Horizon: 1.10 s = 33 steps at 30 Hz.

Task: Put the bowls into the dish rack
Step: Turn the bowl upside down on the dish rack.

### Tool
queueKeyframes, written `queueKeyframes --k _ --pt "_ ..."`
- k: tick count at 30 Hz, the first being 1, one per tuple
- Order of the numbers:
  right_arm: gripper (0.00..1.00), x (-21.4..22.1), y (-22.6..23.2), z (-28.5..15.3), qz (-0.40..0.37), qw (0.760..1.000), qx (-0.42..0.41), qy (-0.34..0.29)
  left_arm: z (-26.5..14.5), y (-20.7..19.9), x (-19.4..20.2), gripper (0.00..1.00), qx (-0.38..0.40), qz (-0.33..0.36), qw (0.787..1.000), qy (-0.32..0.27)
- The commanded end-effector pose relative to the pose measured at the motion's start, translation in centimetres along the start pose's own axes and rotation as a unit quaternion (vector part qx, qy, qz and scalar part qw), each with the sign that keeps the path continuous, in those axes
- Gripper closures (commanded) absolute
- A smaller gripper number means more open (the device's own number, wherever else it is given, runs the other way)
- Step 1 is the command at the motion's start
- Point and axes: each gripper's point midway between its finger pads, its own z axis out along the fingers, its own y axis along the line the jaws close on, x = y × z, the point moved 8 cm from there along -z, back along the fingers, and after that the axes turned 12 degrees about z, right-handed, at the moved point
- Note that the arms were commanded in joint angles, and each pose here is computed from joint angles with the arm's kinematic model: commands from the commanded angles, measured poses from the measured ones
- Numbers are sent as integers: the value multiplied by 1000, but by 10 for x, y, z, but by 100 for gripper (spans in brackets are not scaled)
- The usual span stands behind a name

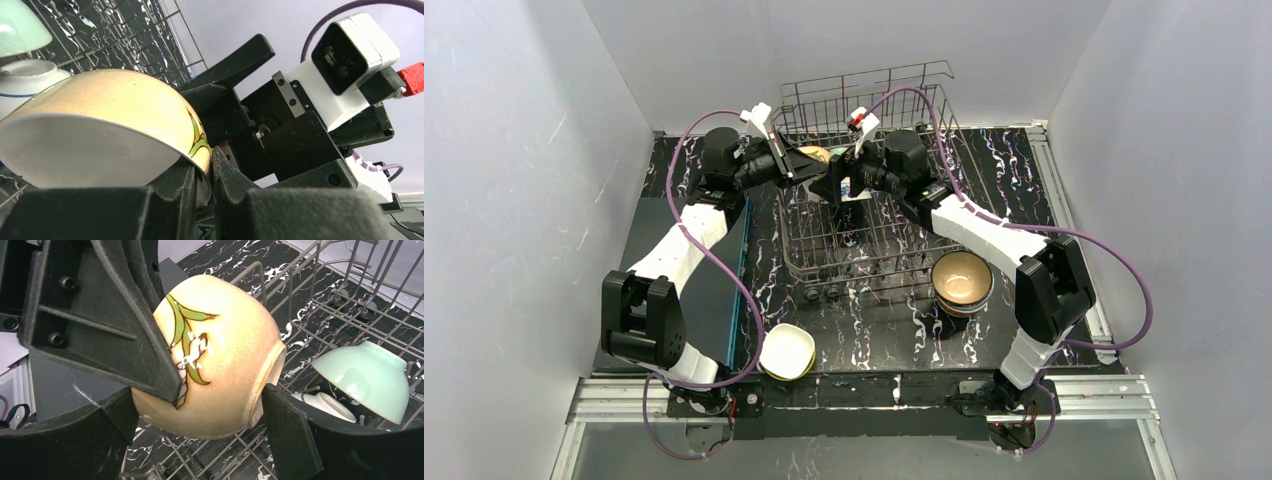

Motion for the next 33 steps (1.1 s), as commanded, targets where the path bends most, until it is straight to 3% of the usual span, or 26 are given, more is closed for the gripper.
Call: queueKeyframes --k 1,5,8,11,14,20,28,33 --pt "5 -9 21 13 -14 999 -47 -19 -1 -35 -1 100 78 51 996 12" --pt "9 -7 19 15 -10 999 -38 -12 -2 -35 -1 100 78 54 995 11" --pt "26 -4 16 16 -6 1000 -25 -5 -2 -35 -1 100 78 54 995 11" --pt "55 -4 15 16 -5 1000 -17 -2 -1 -34 -1 100 78 54 995 11" --pt "96 -6 14 15 -4 1000 -8 -5 -1 -34 -1 100 77 54 996 10" --pt "99 -11 13 10 -19 1000 13 -17 -1 -33 -1 92 76 53 996 11" --pt "99 -15 8 -2 -72 996 46 -25 0 -32 0 59 75 51 996 13" --pt "99 -19 1 -12 -103 991 83 -20 2 -29 1 46 75 42 996 18"
